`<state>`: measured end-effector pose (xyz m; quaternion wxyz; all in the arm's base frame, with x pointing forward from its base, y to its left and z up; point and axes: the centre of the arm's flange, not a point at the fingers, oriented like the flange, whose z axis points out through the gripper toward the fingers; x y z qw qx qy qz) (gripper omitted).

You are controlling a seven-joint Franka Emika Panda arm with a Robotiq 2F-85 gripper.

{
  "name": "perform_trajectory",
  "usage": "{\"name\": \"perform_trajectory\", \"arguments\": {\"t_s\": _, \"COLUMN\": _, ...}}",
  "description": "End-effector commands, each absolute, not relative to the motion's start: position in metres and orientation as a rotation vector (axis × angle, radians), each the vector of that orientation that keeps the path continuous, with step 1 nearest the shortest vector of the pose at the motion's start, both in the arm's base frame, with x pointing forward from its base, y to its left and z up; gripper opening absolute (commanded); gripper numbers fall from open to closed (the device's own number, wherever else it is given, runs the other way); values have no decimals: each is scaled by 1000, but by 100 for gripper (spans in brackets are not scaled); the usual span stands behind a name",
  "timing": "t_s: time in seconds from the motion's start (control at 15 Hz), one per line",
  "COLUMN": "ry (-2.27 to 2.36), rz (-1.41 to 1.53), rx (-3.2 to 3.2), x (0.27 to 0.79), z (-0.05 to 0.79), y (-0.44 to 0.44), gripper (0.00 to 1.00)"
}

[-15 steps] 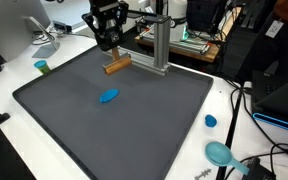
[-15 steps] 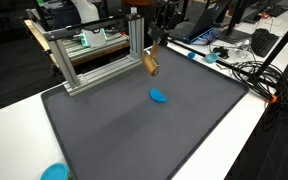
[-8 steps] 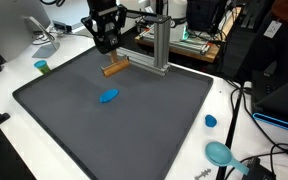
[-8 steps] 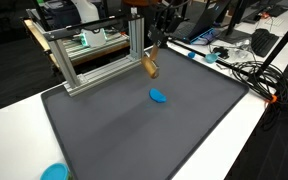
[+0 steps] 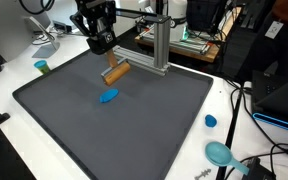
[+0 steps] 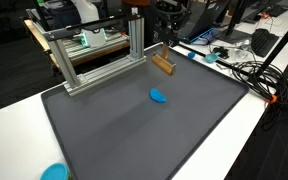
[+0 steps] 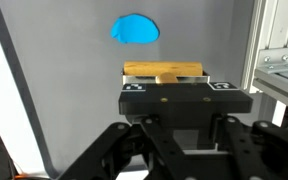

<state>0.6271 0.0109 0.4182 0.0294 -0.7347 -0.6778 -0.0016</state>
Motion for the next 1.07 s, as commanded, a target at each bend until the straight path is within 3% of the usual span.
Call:
{"name": "perform_trajectory", "arguments": {"t_s": 0.0, "ry": -2092, "rz": -71, "rx": -2176, "x": 633, "z": 426, "y": -21, "gripper": 22}}
{"name": "perform_trajectory", "arguments": {"t_s": 0.07, "ry": -2102, "rz": -35, "rx": -2221, "x": 627, "z": 418, "y": -8, "gripper": 22}}
{"name": "perform_trajectory", "arguments": {"t_s": 0.13, "ry": -2096, "rz": -34, "rx": -2224, "x": 627, "z": 417, "y": -14, "gripper": 47}}
{"name": "perform_trajectory", "arguments": {"t_s": 0.27, "ry": -2094, "rz": -28, "rx": -2222, "x": 627, "z": 414, "y": -14, "gripper": 47}}
{"name": "perform_trajectory", "arguments": {"t_s": 0.33, "ry": -2096, "rz": -26, "rx": -2217, "x": 627, "z": 413, "y": -11, "gripper": 22}}
{"name": "perform_trajectory", "arguments": {"t_s": 1.0, "ry": -2084, "rz": -113, "rx": -2322, "x": 637, "z": 348, "y": -55, "gripper": 22}}
